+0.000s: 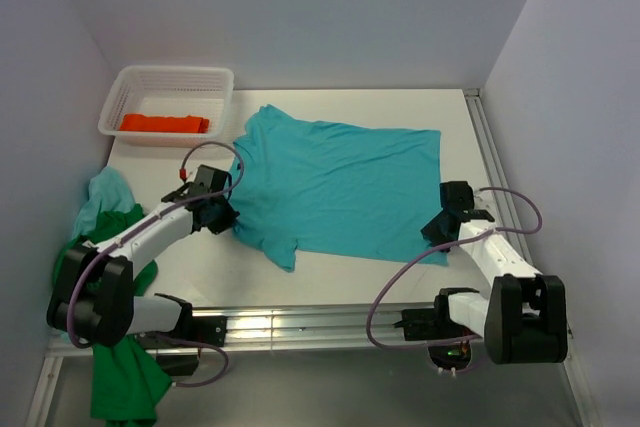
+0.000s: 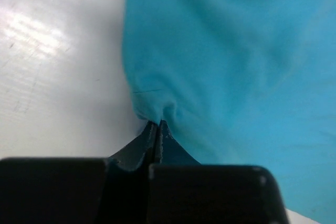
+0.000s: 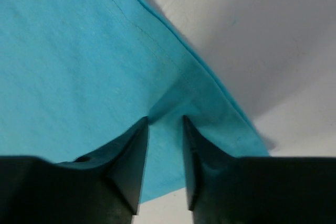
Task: Roll the t-shirts
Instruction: Fold the tshirt
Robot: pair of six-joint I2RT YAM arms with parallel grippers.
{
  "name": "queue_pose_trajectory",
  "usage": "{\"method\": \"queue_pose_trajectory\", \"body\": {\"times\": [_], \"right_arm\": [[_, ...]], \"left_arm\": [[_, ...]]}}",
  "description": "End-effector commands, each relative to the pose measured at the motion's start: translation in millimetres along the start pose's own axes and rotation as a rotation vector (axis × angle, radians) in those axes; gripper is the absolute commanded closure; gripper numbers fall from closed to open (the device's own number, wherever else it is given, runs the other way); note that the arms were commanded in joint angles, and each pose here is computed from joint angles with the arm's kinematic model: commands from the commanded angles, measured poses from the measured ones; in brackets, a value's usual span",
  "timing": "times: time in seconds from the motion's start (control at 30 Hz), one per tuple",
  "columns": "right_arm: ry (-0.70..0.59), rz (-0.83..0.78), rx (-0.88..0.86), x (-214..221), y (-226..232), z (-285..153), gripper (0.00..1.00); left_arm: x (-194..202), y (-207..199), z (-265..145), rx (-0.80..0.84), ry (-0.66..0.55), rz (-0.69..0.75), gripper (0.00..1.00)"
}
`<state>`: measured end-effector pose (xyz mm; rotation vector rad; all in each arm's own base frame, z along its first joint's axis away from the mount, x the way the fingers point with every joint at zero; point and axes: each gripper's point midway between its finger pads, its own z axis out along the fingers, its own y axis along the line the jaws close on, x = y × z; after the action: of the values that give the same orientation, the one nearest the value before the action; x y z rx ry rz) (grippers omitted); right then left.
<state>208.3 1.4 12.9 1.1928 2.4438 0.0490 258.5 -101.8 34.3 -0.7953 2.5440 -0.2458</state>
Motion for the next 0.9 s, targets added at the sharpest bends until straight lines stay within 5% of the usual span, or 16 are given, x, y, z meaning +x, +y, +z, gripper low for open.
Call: {"method": "queue_pose_trajectory", "body": {"times": [0.0,0.2,0.63,0.77,0.83,0.87], "right_arm": [[-0.078,-0.005,-0.027,-25.5,18.9,-0.7,0.64],[-0.073,-0.017,-0.021,-37.4,34.3,10.2,0.98],[-0.112,-0.021,-0.019,-79.2,73.9,21.1,1.0],[-0.091,-0.087,-0.046,-84.2,84.3,19.3,0.77],[-0.092,-0.105,-0.066,-84.3,85.7,13.8,0.66],[-0.095,-0.107,-0.065,-82.5,81.9,12.2,0.51]], "left_arm": [[-34.1,-41.6,-21.0,0.093,-0.077,0.013,1.0],[-66.3,-72.3,-30.1,0.094,-0.114,0.028,1.0],[-101.1,-143.4,16.0,0.139,-0.068,0.111,1.0],[-112.6,-147.7,26.3,0.152,-0.074,0.107,0.94],[-114.5,-146.8,27.9,0.175,-0.077,0.109,0.76],[-117.6,-143.7,28.2,0.177,-0.083,0.103,0.68]]}}
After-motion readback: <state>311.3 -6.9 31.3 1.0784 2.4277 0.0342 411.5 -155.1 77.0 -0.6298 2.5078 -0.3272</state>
